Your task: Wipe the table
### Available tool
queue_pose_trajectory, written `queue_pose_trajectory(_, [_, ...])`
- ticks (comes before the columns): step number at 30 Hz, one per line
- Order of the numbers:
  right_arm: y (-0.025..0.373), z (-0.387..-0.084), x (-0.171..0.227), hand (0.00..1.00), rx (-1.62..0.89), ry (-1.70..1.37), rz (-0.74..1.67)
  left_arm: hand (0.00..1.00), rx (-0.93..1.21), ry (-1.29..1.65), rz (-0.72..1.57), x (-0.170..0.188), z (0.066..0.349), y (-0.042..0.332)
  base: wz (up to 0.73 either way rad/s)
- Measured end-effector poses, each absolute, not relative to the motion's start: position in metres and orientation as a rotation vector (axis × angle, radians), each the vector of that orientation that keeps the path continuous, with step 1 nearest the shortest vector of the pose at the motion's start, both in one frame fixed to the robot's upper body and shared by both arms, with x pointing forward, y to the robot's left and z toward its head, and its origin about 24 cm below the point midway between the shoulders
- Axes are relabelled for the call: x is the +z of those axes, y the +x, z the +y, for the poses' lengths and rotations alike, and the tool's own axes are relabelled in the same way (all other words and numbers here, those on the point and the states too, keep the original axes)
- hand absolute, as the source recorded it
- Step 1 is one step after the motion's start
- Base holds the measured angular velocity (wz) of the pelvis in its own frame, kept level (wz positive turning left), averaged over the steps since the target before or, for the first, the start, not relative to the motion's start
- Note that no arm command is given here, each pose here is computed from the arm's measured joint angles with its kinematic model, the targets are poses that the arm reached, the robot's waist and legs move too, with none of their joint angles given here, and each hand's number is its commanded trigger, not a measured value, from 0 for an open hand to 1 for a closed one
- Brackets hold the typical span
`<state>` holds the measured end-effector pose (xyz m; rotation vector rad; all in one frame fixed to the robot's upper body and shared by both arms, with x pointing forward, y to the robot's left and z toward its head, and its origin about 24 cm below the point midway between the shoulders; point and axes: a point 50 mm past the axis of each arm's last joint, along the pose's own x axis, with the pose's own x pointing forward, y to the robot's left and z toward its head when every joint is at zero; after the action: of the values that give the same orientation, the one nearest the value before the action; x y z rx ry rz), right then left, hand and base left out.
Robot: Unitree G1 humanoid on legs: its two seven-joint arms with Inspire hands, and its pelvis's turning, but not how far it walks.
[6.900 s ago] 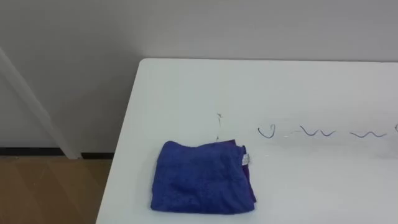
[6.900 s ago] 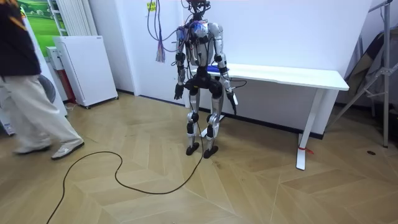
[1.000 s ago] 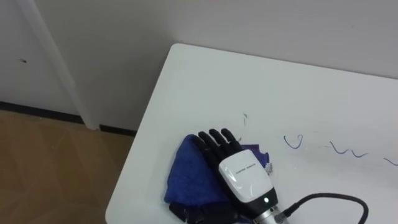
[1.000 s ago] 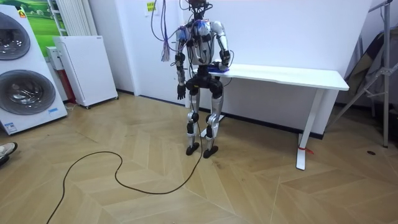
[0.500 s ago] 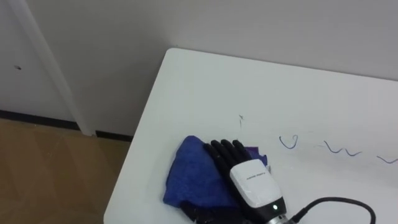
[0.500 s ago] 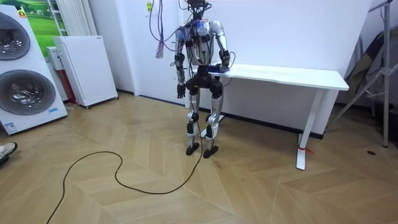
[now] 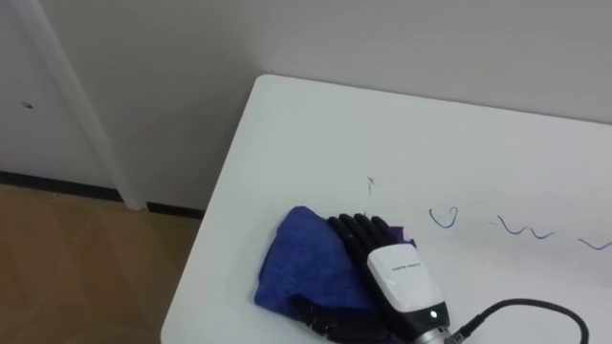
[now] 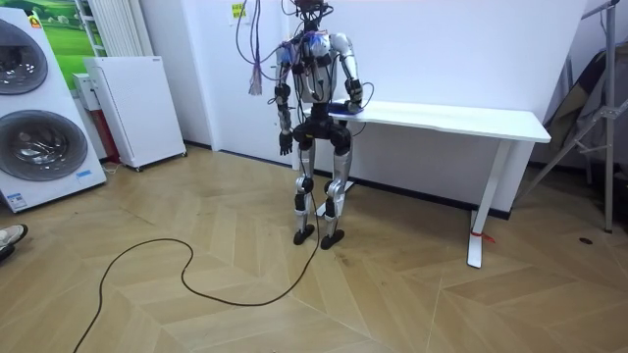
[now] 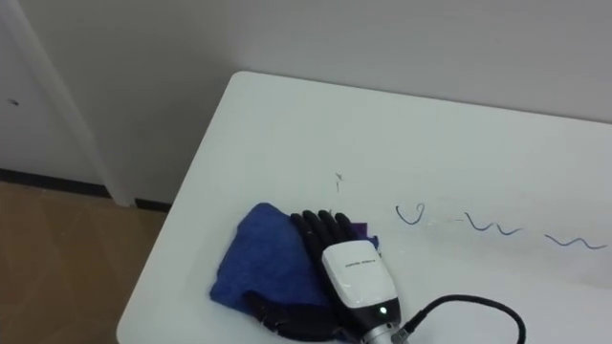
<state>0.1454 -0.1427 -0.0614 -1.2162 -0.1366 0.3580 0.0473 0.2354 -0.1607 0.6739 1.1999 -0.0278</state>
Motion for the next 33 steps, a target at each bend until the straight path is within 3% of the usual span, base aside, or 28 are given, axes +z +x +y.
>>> queue_pose_trajectory(11, [0.164, -0.149, -0.052, 1.0, 0.209, -1.16, -0.178, 0.0, -0.02, 0.665, 1.201, -0.16, 0.236, 0.047, 0.02])
queue_pose_trajectory(33, [0.167, -0.154, -0.053, 1.0, 0.175, -1.178, -0.141, 0.0, -0.012, 0.676, 1.262, -0.162, 0.238, 0.036, 0.01])
